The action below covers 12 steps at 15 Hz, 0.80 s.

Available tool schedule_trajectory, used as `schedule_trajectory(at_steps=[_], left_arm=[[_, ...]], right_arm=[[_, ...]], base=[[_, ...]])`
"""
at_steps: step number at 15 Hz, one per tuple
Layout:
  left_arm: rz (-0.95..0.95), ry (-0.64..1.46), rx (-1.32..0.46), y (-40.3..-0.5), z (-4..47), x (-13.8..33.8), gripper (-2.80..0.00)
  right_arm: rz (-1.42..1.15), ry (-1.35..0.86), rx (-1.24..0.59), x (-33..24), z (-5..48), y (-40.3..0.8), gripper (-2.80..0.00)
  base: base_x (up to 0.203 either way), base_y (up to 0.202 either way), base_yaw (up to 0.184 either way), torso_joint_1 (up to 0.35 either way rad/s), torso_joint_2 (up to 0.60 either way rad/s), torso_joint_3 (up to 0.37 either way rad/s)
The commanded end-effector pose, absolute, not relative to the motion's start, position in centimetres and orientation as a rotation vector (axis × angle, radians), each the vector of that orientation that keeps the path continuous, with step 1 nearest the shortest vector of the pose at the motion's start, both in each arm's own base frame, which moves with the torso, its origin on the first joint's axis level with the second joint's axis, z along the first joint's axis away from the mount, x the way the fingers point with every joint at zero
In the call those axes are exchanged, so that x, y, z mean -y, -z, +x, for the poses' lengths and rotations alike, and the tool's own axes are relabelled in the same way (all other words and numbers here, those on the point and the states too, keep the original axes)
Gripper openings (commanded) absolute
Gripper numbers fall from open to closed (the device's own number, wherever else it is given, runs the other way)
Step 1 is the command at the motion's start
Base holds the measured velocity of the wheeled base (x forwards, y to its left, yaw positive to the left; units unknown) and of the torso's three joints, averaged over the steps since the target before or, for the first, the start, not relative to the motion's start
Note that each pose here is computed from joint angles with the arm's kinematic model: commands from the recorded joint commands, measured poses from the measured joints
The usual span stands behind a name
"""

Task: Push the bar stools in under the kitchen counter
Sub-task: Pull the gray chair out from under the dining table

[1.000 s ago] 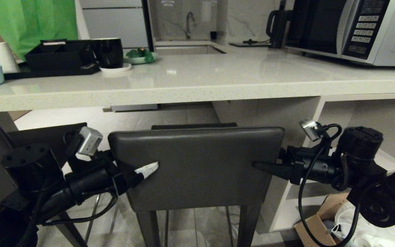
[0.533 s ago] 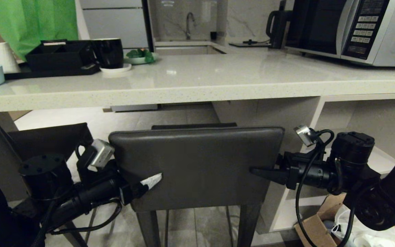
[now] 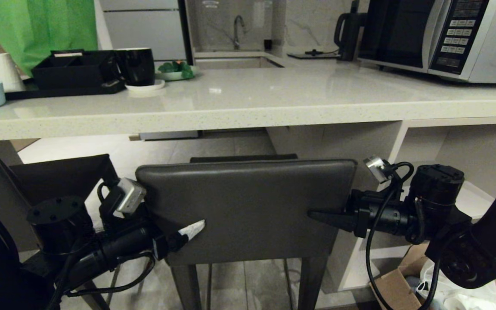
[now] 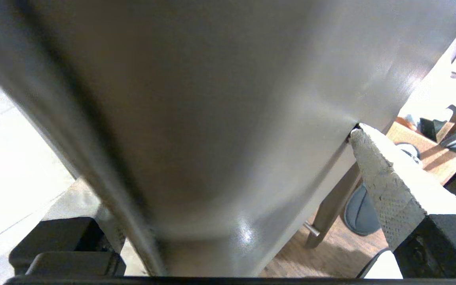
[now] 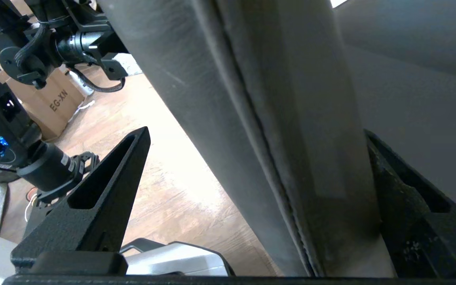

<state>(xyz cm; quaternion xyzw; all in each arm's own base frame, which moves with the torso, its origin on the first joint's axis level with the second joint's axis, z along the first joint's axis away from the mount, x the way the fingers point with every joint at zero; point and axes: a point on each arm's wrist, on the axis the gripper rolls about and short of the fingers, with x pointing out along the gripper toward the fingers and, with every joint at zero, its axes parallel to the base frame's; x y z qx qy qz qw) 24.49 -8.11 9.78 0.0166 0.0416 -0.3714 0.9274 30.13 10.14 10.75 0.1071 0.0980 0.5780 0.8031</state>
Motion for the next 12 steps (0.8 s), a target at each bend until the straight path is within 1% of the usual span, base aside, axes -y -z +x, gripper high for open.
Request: schedule_trajectory(at_steps=[1,3,12], left_arm=[[0.034,0.775,-0.092,-9.51,24.21,8.27,0.0],[0.031,0.767,-0.109,-9.12,24.34,8.23,0.0],[0.034,0.767,-0.092,-9.61,23.98,8.23,0.0]], right_arm=[[0.23,-1.251,-0.21,-10.29,30.12,-10.68,0.0],[0.228,-1.252,-0.208,-10.31,30.1,-10.73,0.0],[0.225,-1.257,-0.206,-10.49,29.93,-10.81,0.0]], base=[[0.0,0.0,0.0,0.0,0.0,0.0],[-0.134,0.0,0.002,0.011,0.0,-0.001],[-0.194,0.0,-0.001,0.001,0.0,0.002]])
